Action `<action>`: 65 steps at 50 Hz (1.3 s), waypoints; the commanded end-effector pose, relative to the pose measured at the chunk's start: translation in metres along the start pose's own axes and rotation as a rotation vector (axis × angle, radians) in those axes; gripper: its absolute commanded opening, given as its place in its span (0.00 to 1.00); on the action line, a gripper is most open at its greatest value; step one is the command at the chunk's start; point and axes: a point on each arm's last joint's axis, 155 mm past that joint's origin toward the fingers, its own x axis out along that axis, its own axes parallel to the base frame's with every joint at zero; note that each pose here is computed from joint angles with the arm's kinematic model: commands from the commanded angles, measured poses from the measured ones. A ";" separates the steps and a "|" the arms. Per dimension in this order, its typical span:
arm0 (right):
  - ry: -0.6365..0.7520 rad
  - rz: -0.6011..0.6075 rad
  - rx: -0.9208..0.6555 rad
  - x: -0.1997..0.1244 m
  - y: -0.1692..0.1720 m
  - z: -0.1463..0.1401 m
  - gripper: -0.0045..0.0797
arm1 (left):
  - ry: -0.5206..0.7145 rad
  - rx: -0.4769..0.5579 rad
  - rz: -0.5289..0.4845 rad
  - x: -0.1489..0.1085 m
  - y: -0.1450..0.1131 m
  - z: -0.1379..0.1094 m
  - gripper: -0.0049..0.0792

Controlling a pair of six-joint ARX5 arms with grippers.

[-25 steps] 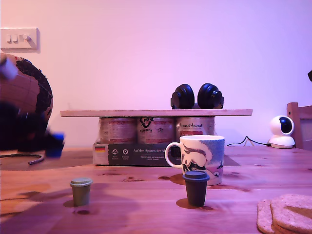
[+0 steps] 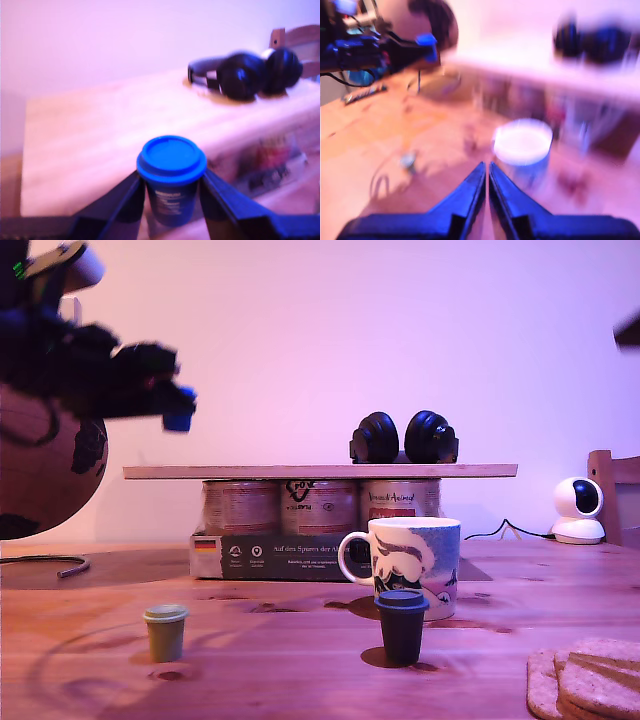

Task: Pick up the blue coffee capsule and place it on the shelf behind you

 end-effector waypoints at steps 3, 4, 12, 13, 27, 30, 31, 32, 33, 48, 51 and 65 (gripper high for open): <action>0.010 0.006 0.005 0.002 0.000 -0.006 0.04 | -0.026 0.036 -0.002 0.005 0.000 0.017 0.40; 0.011 0.006 0.005 0.002 0.000 -0.006 0.04 | -0.028 0.036 -0.002 0.006 0.001 0.020 0.40; 0.013 0.010 0.008 0.002 0.001 -0.007 0.04 | -0.015 0.033 -0.002 0.025 0.005 0.029 0.40; 0.013 0.010 0.008 0.002 0.001 -0.007 0.04 | -0.015 0.033 -0.002 0.028 0.006 0.030 0.40; 0.013 0.017 0.009 0.002 0.002 -0.007 0.04 | -0.012 0.052 0.001 0.069 0.016 0.035 0.40; 0.013 0.017 0.009 0.002 0.002 -0.007 0.04 | -0.011 0.055 0.005 0.076 0.019 0.035 0.40; 0.013 0.017 0.009 0.002 0.002 -0.007 0.04 | -0.009 0.054 0.006 0.078 0.021 0.034 0.40; 0.014 0.017 0.009 0.002 0.002 -0.007 0.04 | -0.006 0.054 0.007 0.081 0.022 0.033 0.40; 0.013 0.017 0.009 0.002 0.002 -0.007 0.04 | -0.004 0.053 0.007 0.084 0.023 0.033 0.40; 0.014 0.017 0.009 0.002 0.002 -0.007 0.04 | 0.038 0.041 0.032 0.116 0.044 0.009 0.40; 0.014 0.016 0.009 0.002 0.002 -0.007 0.04 | 0.049 0.037 0.037 0.121 0.049 0.003 0.40; 0.014 0.016 0.009 0.002 0.002 -0.007 0.04 | 0.127 0.014 0.043 0.127 0.056 -0.020 0.40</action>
